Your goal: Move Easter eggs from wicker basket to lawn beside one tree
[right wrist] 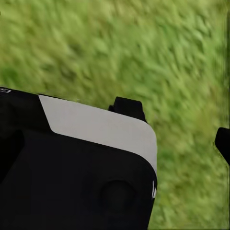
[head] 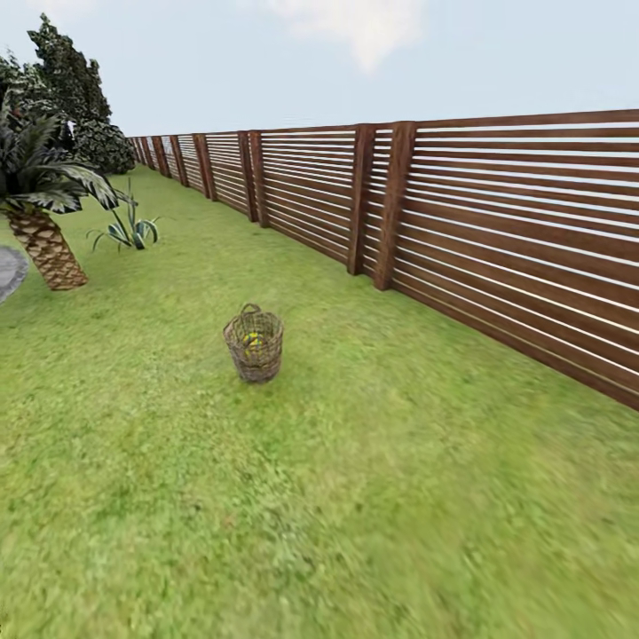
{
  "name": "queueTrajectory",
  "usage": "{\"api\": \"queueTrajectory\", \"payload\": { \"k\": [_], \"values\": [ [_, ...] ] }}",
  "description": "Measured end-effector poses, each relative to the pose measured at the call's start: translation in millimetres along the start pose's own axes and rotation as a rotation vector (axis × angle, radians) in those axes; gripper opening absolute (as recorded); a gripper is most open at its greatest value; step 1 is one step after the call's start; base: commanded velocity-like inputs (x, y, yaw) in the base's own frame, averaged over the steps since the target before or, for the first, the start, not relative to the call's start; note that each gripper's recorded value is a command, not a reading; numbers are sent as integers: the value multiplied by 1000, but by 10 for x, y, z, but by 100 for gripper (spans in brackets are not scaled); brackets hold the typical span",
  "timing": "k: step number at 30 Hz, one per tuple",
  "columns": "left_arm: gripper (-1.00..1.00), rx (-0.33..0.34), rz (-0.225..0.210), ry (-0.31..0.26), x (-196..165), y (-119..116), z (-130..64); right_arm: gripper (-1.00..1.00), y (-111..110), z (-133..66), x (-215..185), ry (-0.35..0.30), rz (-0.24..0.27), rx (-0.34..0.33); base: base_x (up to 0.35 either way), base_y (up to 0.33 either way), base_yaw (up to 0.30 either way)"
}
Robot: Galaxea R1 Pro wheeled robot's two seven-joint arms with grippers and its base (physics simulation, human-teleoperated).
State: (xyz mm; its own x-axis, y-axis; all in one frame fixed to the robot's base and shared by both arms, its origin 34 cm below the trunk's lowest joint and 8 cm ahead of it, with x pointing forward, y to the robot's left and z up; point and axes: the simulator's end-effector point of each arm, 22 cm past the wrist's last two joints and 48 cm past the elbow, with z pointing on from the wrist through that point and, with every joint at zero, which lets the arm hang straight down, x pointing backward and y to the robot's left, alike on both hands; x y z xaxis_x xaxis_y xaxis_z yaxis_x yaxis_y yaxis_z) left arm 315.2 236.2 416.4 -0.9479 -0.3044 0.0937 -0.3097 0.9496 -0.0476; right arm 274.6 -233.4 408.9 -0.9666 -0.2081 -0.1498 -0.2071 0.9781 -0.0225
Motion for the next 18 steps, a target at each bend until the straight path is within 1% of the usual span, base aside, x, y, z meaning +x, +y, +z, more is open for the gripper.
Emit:
{"api": "queueTrajectory", "payload": {
  "k": [6, 18],
  "values": [
    [100, 0, 0, 0, -2, 3, 0, 100, 2, 0, 0, 0, 0, 0, 329, -155, 288],
    [100, 0, 1, -6, -13, 0, 0, 100, 2, 0, -1, 0, 0, 0, 320, -189, 292]
  ]
}}
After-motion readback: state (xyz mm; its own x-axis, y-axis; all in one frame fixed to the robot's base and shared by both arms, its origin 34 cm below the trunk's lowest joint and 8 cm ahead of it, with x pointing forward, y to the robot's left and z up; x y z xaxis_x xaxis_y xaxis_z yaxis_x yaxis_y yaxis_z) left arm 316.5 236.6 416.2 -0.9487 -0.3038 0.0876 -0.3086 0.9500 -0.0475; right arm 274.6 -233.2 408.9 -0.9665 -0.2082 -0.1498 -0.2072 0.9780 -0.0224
